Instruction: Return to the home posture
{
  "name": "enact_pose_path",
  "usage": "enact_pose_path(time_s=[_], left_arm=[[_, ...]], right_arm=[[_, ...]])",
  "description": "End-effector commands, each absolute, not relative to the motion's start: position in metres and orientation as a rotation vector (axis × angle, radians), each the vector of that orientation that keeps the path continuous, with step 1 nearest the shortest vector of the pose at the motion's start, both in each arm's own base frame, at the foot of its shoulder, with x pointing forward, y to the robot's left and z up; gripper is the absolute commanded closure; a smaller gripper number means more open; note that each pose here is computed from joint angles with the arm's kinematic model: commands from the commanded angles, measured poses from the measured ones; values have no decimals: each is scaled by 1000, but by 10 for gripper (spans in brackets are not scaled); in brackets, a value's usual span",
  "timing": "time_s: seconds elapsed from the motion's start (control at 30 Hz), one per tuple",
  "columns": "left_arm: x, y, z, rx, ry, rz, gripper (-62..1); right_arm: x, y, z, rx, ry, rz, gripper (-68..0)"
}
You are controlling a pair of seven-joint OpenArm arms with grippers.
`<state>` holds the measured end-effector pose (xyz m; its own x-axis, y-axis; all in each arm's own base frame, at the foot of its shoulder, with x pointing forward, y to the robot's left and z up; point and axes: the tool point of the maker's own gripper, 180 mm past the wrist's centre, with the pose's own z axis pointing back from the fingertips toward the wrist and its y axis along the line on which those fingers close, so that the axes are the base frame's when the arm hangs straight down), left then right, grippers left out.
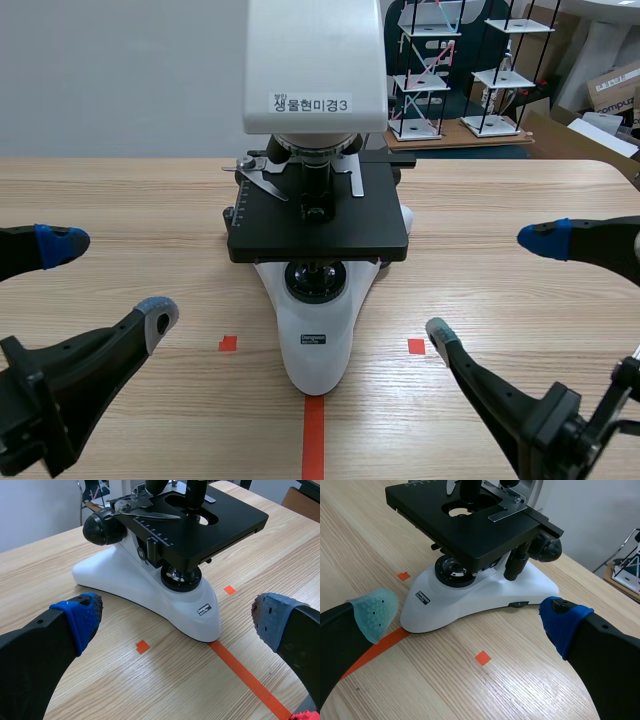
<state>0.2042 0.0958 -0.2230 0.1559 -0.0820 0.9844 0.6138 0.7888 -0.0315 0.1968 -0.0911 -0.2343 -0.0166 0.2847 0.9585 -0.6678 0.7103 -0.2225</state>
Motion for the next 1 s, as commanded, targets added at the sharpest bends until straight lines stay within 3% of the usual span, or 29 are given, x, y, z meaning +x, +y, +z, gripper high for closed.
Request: enact_pose_path(time_s=[0.0, 0.97], left_arm=[[205, 94, -214, -494, -1363, -520, -623], [205, 94, -214, -494, -1363, -520, -623]], right_arm=[[200, -93, -228, 343, -1421, 792, -624], [200, -94, -230, 328, -1413, 809, -623]])
